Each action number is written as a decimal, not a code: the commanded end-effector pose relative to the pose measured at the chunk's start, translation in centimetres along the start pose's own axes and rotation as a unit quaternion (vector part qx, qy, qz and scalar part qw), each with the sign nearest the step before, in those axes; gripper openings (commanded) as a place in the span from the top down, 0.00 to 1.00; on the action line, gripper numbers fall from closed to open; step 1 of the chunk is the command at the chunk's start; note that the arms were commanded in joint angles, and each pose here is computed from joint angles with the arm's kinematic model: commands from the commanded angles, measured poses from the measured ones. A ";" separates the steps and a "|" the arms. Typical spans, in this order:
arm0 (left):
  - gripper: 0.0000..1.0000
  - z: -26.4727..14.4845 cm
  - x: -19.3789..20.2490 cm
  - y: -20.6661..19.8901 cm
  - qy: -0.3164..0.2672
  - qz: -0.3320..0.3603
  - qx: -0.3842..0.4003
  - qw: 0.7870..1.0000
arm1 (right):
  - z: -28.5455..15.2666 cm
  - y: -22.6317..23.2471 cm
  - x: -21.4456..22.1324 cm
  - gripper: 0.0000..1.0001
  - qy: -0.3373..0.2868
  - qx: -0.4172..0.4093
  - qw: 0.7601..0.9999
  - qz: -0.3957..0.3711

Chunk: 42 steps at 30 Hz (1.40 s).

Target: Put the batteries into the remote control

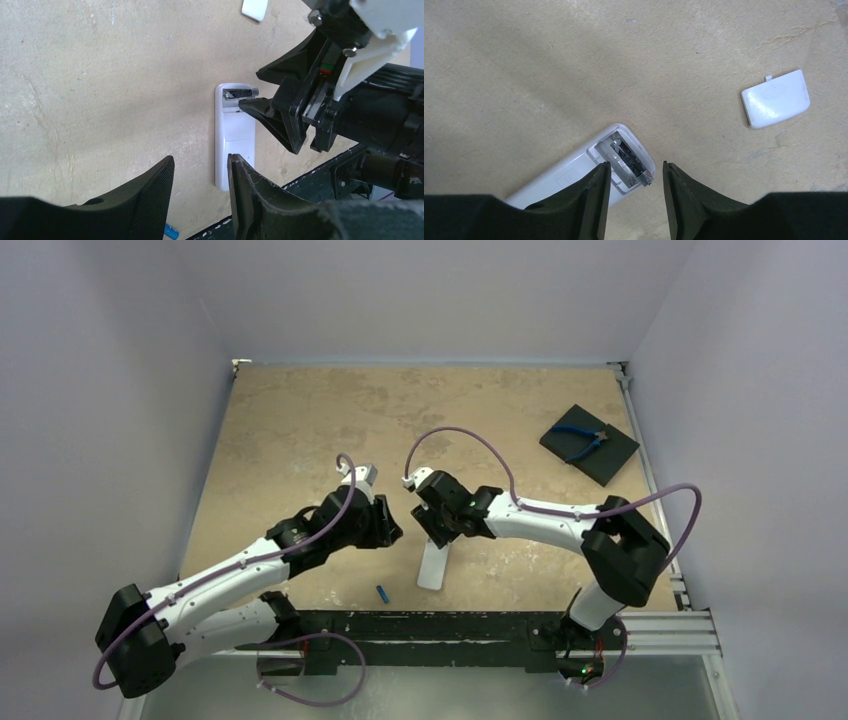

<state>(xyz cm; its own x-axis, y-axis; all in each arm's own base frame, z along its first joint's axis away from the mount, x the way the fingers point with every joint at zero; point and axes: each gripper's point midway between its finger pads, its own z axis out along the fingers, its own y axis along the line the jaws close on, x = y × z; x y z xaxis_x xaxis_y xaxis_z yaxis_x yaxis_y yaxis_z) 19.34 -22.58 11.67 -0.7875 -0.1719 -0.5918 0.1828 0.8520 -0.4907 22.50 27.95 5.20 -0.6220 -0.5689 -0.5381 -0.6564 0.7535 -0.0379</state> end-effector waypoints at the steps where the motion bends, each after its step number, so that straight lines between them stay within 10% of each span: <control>1: 0.56 -0.4 0.4 1.1 0.001 0.015 -0.017 1.000 | 0.0 0.2 -1.4 0.50 -0.007 -0.005 1.000 -0.011; 42: 0.56 0.2 0.5 0.9 0.006 0.024 -0.016 1.000 | 2.1 0.7 -0.2 0.65 0.023 -0.010 1.000 -0.004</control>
<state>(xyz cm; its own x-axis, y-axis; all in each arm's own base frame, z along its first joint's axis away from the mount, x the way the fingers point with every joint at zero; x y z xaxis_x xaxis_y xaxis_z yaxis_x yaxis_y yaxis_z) 18.76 -21.63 10.12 -0.8029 -0.1291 -0.5820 0.1797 0.8784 -0.4428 22.66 28.71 2.83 -0.6399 -0.6052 -0.4736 -0.6711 0.7403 -0.0393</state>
